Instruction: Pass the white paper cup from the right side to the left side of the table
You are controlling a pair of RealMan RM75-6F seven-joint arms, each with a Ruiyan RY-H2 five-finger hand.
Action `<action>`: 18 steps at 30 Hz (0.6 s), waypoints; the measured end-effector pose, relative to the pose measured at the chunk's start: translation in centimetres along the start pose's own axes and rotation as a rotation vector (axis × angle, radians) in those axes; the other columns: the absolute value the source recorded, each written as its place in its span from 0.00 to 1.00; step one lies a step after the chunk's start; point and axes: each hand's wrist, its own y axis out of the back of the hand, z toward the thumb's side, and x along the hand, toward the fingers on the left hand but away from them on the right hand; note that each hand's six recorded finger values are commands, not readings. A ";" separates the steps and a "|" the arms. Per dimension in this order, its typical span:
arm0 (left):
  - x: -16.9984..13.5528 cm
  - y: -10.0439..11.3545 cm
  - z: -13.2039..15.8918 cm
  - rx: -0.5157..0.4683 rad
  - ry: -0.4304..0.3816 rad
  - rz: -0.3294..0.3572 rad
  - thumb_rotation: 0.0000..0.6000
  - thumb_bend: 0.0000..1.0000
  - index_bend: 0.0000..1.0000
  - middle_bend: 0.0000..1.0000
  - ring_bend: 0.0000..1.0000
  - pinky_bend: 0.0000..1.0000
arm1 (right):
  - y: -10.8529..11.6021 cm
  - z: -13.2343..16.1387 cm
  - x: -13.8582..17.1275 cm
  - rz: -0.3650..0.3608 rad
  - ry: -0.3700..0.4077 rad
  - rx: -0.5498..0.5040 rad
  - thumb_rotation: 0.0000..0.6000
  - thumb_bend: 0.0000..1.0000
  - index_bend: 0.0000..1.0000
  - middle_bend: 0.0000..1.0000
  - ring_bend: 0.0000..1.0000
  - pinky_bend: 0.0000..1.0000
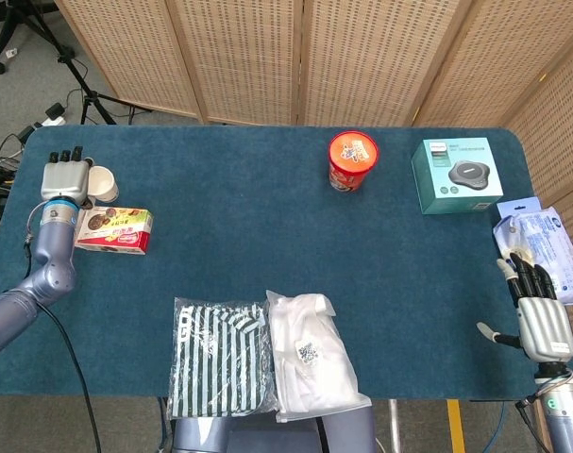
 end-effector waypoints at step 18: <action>1.2 -2.2 0.9 -0.033 -0.020 -0.027 1.00 0.28 0.29 0.00 0.00 0.00 | -0.1 0.1 -0.1 -0.002 0.000 0.005 1.00 0.05 0.00 0.00 0.00 0.00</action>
